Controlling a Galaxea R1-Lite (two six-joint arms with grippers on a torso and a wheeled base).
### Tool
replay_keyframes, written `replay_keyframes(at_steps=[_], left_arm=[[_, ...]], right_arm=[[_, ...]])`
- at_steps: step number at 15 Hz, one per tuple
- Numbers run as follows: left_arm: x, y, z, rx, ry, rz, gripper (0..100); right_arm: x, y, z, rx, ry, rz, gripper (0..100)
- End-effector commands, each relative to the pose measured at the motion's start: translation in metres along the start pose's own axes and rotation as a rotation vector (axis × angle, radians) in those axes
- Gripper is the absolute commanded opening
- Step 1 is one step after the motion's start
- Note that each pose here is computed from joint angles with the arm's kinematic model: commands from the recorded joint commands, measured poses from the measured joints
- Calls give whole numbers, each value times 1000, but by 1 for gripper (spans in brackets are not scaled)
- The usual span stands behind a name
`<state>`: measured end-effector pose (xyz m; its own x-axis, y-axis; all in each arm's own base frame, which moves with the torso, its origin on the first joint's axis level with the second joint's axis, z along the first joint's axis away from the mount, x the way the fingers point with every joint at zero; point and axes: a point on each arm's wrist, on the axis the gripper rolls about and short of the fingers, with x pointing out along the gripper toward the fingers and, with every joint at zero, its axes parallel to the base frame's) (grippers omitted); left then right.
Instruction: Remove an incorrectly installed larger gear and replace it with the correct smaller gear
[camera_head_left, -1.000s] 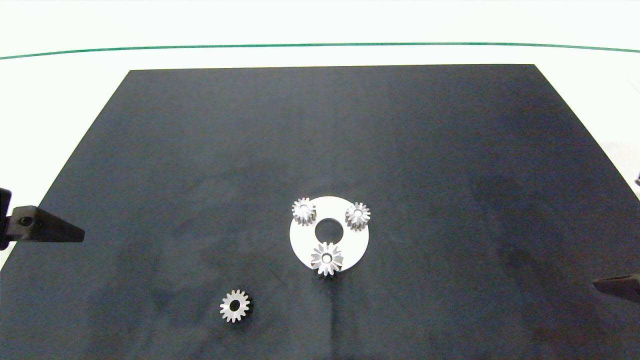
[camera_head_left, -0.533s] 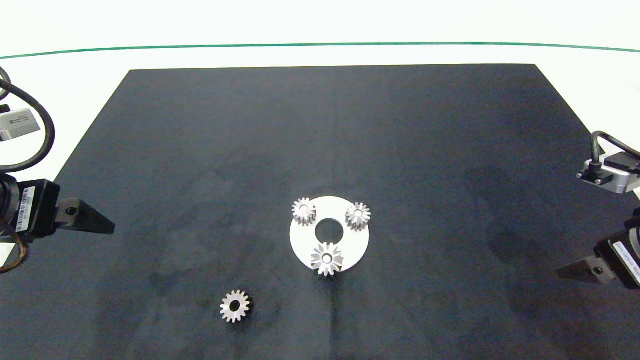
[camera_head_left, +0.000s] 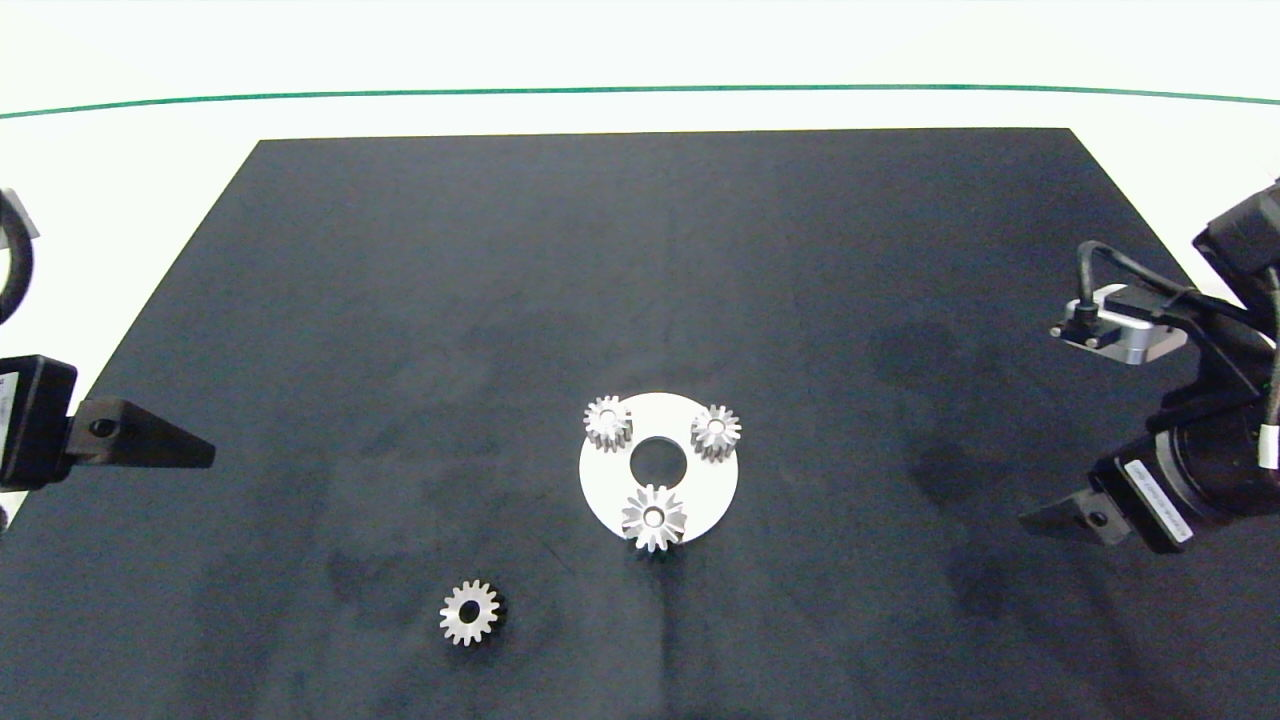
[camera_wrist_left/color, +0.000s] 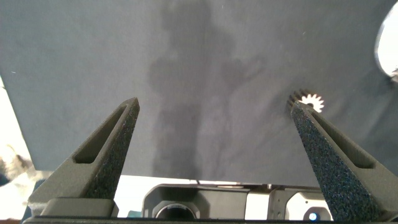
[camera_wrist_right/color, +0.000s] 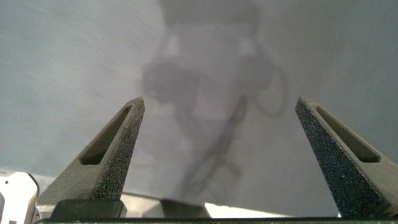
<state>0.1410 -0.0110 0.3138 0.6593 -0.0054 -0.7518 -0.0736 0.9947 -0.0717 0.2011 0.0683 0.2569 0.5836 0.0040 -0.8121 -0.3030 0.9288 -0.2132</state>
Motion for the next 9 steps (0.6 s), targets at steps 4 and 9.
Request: replay_keyframes(at_steps=[4, 9], left_arm=[[-28, 3, -13, -5, -89, -15, 100], [-43, 5, -18, -8, -141, -26, 100]], right_arm=[[-10, 82, 6, -330, 8, 83, 100], [-14, 119, 12, -567, -25, 92, 100]])
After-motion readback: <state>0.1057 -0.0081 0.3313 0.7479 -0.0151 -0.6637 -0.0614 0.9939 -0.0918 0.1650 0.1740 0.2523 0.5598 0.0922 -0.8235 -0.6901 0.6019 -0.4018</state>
